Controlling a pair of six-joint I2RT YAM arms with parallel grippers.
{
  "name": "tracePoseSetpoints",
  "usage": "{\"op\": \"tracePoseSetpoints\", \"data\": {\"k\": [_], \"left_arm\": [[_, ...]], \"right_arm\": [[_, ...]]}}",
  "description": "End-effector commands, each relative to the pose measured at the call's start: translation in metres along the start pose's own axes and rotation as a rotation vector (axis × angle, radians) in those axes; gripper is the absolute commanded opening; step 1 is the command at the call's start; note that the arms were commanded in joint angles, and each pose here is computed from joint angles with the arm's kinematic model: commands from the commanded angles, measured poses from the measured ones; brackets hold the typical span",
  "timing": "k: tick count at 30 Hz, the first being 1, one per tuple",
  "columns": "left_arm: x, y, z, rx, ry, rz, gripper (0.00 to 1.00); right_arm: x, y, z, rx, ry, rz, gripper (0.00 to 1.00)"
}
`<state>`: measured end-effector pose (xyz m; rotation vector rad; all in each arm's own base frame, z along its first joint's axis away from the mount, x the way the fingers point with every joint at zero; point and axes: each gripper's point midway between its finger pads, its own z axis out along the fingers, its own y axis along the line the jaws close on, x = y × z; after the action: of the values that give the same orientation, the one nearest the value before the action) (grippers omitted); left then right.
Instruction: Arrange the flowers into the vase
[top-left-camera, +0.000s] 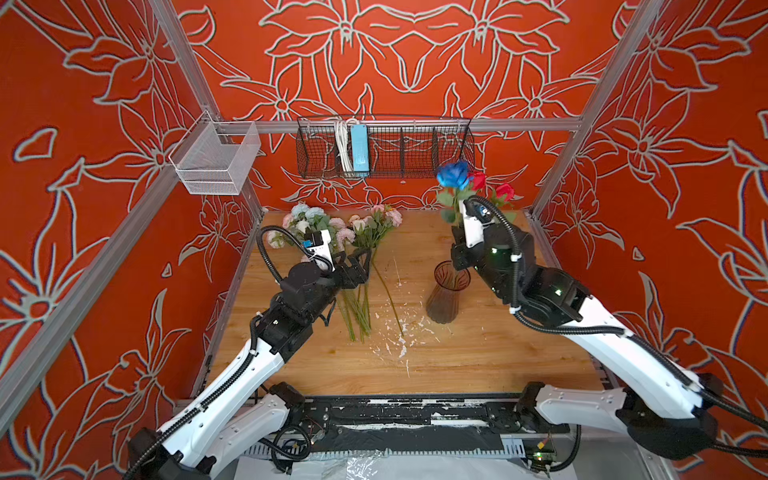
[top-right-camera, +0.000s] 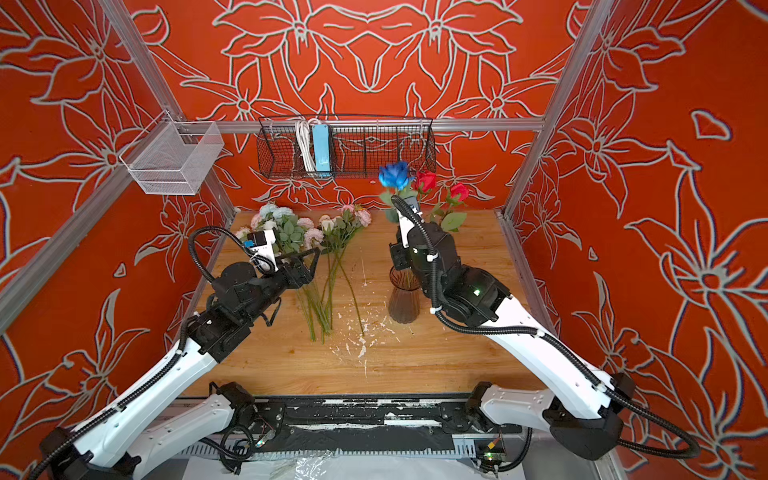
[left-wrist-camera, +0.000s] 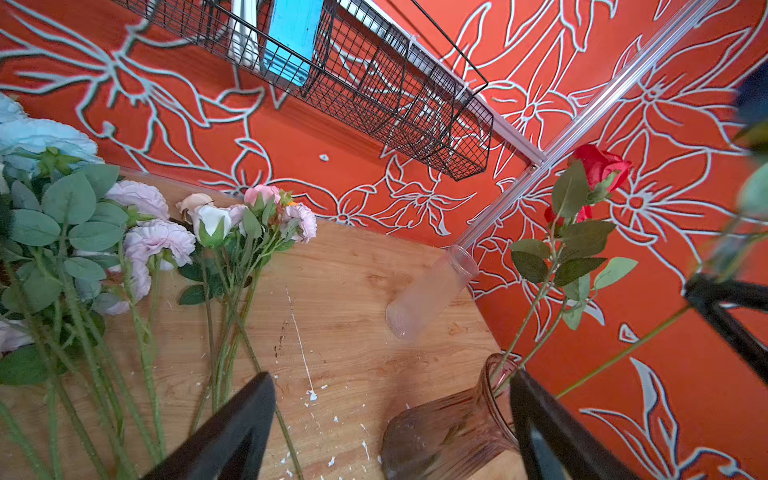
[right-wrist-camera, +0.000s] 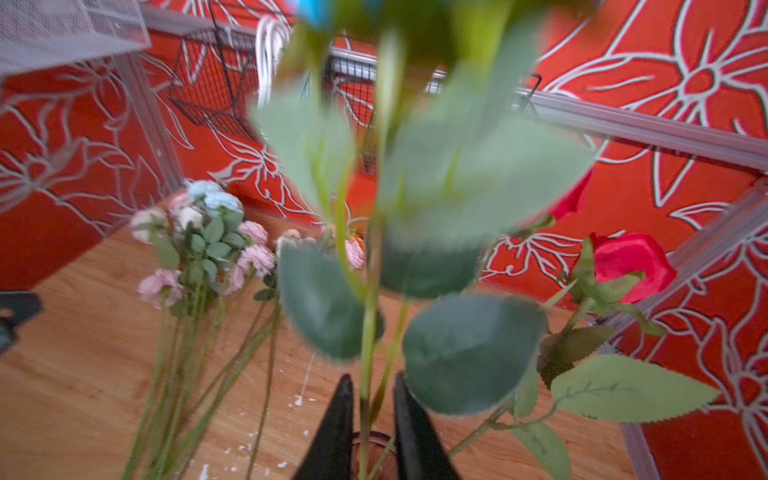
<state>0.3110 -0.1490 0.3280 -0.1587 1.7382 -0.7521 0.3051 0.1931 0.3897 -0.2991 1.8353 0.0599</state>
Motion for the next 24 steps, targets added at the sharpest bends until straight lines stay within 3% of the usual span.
{"op": "tracePoseSetpoints", "data": {"k": [1,6,15,19,24], "left_arm": [[-0.007,0.000,0.000,-0.005,-0.024,-0.014,0.88],[-0.006,0.000,0.001,-0.007,-0.019,-0.014,0.88],[-0.002,0.009,0.006,-0.048,-0.008,0.000,0.88],[0.005,0.026,0.014,-0.147,0.031,-0.021,0.86],[0.028,0.063,0.035,-0.319,0.157,-0.084,0.86]], "right_arm": [[0.003,-0.018,-0.005,0.084,-0.032,0.052,0.32],[0.005,-0.025,-0.016,0.076,-0.039,0.088,0.37],[0.013,-0.037,-0.046,0.022,-0.041,0.174,0.37],[0.036,-0.040,-0.061,-0.037,-0.026,0.261,0.37],[0.099,-0.053,-0.071,-0.015,0.041,0.354,0.39]]}}
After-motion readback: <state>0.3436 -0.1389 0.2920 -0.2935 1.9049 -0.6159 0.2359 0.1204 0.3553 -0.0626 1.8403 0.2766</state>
